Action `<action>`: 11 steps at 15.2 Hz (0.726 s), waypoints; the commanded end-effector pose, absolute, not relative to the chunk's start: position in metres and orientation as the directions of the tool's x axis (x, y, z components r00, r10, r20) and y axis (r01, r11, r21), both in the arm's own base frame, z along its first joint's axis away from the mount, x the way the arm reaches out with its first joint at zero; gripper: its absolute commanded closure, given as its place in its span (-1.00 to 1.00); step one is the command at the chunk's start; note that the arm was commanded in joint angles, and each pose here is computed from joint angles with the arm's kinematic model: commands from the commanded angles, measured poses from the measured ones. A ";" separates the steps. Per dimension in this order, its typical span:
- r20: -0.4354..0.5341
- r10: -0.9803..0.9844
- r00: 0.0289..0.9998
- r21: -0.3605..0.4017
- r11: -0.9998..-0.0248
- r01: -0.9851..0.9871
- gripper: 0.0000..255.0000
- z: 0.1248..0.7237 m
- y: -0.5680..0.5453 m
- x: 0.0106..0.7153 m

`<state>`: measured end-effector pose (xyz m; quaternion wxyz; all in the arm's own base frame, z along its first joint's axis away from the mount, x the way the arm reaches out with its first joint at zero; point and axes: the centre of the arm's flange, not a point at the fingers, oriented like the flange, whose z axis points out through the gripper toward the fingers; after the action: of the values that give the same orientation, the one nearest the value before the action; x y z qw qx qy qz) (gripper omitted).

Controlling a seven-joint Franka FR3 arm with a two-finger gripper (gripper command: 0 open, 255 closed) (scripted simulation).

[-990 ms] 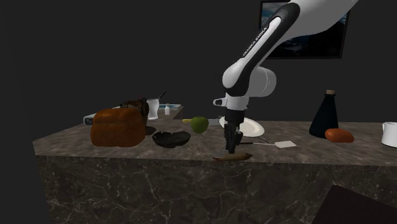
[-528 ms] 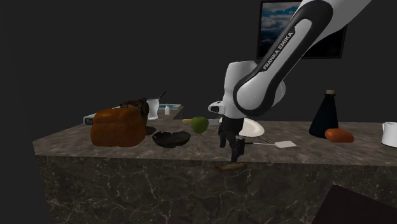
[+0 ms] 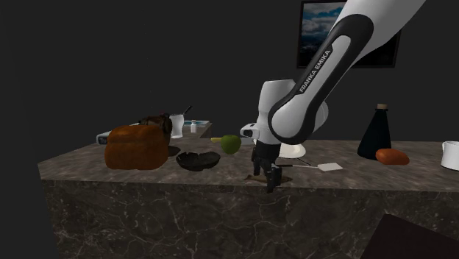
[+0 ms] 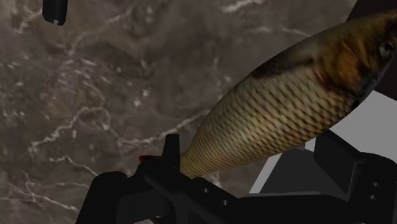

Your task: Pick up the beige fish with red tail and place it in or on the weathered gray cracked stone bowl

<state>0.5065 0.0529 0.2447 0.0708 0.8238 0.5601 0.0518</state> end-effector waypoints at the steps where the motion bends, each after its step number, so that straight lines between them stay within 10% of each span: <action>1: 0.004 0.930 0.367 0.172 -0.362 0.916 -1.00 0.243 0.053 0.506; 4: 0.004 0.930 0.367 0.172 -0.362 0.916 -1.00 0.243 0.053 0.506; 5: 0.004 0.930 0.367 0.172 -0.362 0.916 1.00 0.243 0.053 0.506; 11: 0.004 0.930 0.367 0.172 -0.362 0.916 1.00 0.246 0.052 0.510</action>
<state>0.5103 0.0548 0.2512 0.0714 0.8227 0.5612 0.0555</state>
